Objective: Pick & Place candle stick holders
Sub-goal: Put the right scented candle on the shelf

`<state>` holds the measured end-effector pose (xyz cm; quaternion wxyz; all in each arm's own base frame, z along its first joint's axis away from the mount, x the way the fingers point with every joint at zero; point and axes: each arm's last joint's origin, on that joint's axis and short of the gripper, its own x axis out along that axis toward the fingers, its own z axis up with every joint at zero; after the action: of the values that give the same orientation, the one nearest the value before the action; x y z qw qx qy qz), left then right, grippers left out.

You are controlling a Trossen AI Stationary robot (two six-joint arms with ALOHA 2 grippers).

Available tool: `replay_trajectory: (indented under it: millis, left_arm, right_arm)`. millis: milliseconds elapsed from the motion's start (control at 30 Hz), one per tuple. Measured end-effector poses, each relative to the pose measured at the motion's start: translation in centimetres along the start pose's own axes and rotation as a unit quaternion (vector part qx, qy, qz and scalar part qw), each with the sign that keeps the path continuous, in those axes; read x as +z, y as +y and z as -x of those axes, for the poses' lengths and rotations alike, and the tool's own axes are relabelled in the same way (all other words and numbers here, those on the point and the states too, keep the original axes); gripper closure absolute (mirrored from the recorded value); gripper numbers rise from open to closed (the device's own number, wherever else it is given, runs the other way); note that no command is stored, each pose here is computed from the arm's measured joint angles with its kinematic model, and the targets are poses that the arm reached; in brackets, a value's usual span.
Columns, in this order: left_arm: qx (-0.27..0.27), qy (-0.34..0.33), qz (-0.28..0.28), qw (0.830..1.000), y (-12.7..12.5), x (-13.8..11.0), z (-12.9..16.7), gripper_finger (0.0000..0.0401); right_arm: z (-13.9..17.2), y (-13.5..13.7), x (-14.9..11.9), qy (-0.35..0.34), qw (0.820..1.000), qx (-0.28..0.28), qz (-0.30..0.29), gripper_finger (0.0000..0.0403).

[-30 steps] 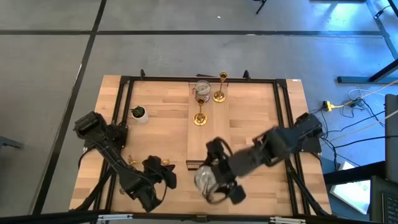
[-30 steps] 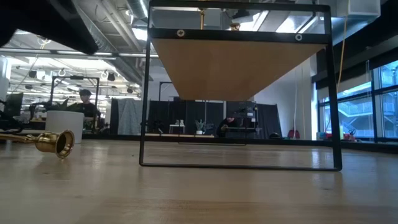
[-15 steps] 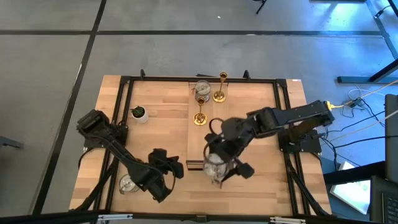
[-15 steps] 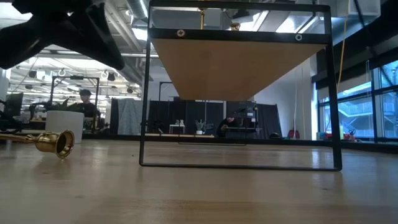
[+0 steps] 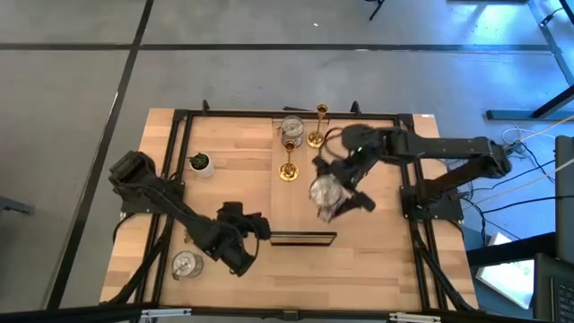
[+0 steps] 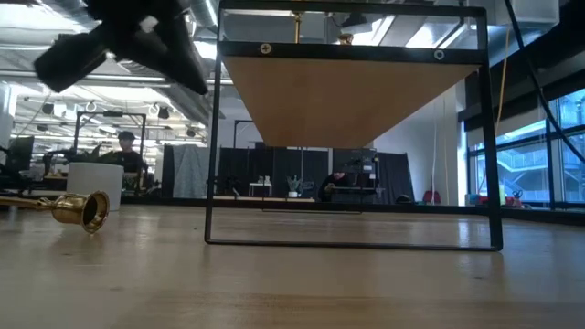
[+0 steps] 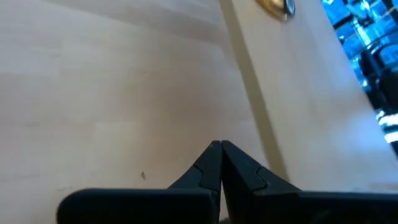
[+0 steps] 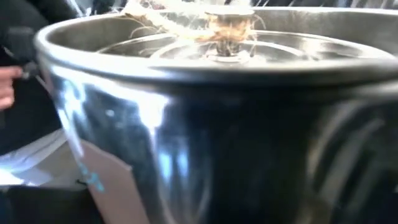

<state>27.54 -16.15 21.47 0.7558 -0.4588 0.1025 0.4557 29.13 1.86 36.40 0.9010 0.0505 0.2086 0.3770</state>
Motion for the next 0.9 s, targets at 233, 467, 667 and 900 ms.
replay_trajectory:
  millis: [233,467,667,900]
  left_arm:
    - [0.010,-0.006,0.003,1.000,-0.7,2.6,-0.2,0.0400]
    - [0.013,0.008,-0.014,1.000,-0.7,3.7,0.7,0.0400]
    - [0.035,0.005,-0.012,0.999,-0.1,4.3,1.0,0.0400]
    - [0.063,0.017,0.005,0.998,-0.2,4.8,0.3,0.0400]
  right_arm:
    - [3.0,-0.5,-0.9,-0.025,0.986,-0.148,0.070,0.0049]
    - [1.0,-1.2,-4.1,-0.103,0.981,-0.161,0.015,0.0049]
    - [1.8,-1.4,-6.5,-0.142,0.976,-0.164,0.000,0.0049]
    - [3.7,-2.5,-9.1,-0.141,0.965,-0.221,0.023,0.0049]
